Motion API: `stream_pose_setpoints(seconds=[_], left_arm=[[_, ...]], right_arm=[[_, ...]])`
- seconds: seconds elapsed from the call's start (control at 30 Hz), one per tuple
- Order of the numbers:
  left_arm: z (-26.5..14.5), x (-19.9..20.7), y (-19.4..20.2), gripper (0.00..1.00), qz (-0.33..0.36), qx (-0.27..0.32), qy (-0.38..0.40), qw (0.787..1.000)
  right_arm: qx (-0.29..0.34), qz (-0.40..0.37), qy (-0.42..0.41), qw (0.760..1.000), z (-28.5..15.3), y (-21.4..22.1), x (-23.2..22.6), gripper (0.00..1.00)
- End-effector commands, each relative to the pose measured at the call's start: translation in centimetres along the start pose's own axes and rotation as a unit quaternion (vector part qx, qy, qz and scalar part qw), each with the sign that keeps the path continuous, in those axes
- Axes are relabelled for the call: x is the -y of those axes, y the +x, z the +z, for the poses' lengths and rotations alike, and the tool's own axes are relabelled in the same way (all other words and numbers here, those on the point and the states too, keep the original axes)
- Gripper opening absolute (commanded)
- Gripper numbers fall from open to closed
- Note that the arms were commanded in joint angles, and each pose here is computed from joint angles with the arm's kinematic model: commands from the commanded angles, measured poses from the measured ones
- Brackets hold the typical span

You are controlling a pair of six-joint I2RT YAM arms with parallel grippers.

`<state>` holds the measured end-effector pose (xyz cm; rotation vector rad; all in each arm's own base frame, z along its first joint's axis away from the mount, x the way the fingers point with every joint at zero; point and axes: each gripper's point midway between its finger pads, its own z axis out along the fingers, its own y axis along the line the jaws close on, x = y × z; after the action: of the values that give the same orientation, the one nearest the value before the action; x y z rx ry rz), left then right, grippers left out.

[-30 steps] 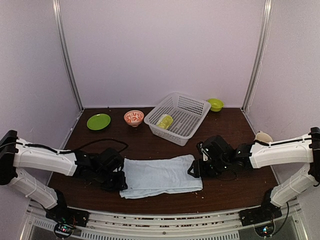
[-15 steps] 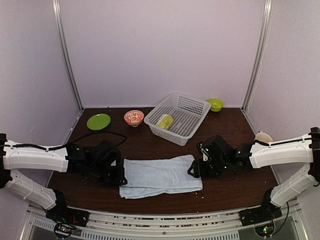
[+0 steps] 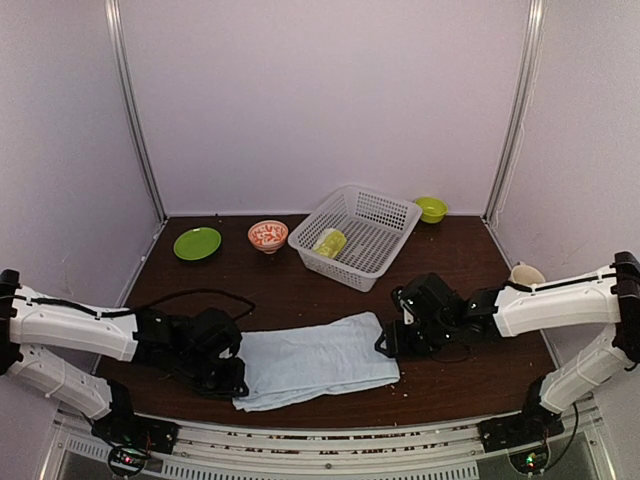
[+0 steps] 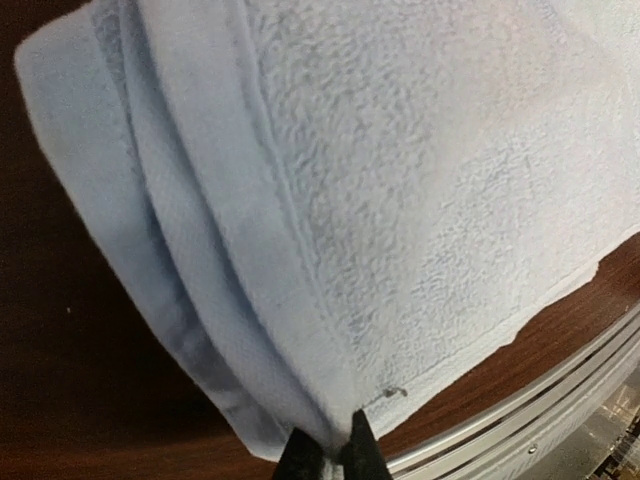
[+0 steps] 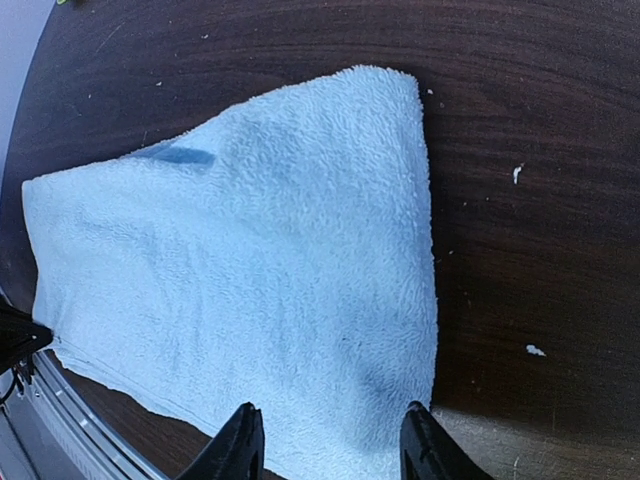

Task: Roll the towels
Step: Smooth out the towel at the center of the board.

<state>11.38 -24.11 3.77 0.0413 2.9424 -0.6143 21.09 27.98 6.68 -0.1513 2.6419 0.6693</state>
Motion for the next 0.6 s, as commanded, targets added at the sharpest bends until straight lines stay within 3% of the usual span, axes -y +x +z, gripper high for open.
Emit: stream_pose_setpoints(seconds=[0.0,0.13,0.2,0.3,0.37,0.57], left_arm=[[2.1,-0.8,1.7,0.00,0.000,-0.036,0.002,0.999],[3.3,-1.7,2.7,0.00,0.013,-0.062,-0.007,0.998],[2.8,-1.3,2.7,0.13,0.027,-0.066,-0.003,0.997],[0.3,0.4,1.9,0.39,0.067,-0.054,0.014,0.996],[-2.1,2.2,1.2,0.48,0.097,-0.041,0.038,0.994],[-8.1,7.7,-3.4,0.53,0.160,0.052,0.087,0.982]], right_arm=[[-0.002,-0.008,-0.011,1.000,0.3,-0.1,-0.9,0.45],[-0.007,-0.019,-0.012,1.000,0.0,-0.1,-1.3,0.45],[-0.008,-0.024,-0.012,1.000,-0.2,-0.2,-1.6,0.45],[-0.004,-0.029,-0.018,0.999,-0.9,-0.5,-2.2,0.46],[0.003,-0.032,-0.022,0.999,-1.4,-1.2,-2.8,0.46],[0.020,-0.043,-0.019,0.999,-1.3,-2.8,-3.8,0.46]])
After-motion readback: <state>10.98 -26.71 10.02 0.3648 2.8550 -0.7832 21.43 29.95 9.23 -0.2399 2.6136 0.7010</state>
